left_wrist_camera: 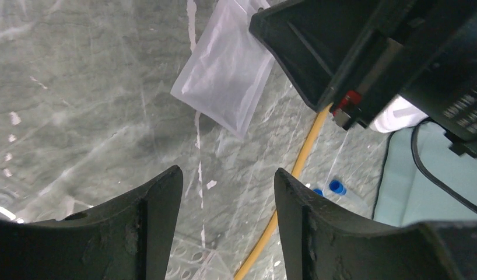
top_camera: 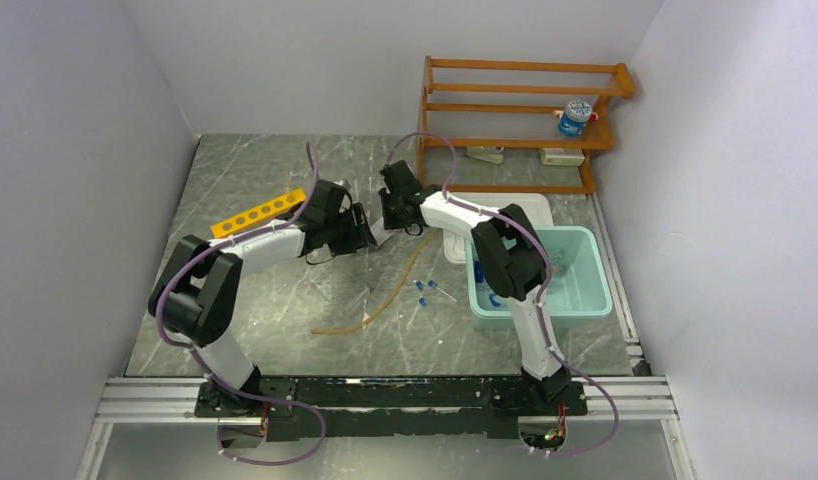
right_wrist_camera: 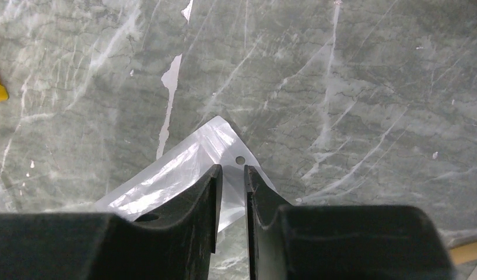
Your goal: Organize the chemistry lab equipment
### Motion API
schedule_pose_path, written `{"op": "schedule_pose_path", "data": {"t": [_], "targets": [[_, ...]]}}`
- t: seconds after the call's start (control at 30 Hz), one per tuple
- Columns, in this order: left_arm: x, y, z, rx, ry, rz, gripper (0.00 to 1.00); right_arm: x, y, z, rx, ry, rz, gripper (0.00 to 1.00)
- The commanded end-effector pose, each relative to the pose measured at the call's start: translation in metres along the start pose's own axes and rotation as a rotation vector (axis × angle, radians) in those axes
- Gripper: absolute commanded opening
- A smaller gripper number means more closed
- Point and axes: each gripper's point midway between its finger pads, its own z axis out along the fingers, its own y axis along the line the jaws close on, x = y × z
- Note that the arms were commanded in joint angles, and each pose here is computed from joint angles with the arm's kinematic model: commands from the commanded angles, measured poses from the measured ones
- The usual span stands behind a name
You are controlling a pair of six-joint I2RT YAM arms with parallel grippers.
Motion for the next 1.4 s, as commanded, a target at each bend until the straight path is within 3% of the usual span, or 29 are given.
{"op": "schedule_pose_path", "data": {"t": [0.0,0.43,0.6,0.73,0.83,0.93,0.97,1.17,1.37], "targets": [[-0.001,-0.017,0.016,0.050,-0.023,-0.085,0.63,0.078,-0.025,0.016,0.015,0.237,-0.001,0.24],[-0.007,-0.008,0.055,0.036,-0.141,-0.178,0.58,0.085,-0.027,0.017,-0.027,0.256,0.052,0.24],[-0.010,-0.017,0.066,0.102,-0.158,-0.193,0.55,0.090,-0.022,0.020,-0.055,0.269,0.064,0.24],[-0.015,-0.023,0.073,0.143,-0.177,-0.207,0.45,0.090,-0.019,0.020,-0.070,0.269,0.069,0.24],[-0.024,-0.027,0.071,0.160,-0.212,-0.196,0.25,0.083,-0.017,0.014,-0.073,0.254,0.067,0.24],[-0.029,-0.029,0.065,0.162,-0.229,-0.169,0.07,0.064,-0.014,0.003,-0.072,0.211,0.060,0.24],[-0.031,-0.029,0.063,0.157,-0.234,-0.158,0.05,0.056,-0.013,-0.001,-0.070,0.194,0.057,0.24],[-0.038,-0.035,0.035,0.146,-0.244,-0.032,0.05,-0.009,-0.008,-0.042,-0.053,0.055,0.064,0.29],[-0.043,-0.062,-0.014,0.236,-0.247,0.151,0.05,-0.083,-0.014,-0.118,-0.062,-0.137,0.123,0.42]]}}
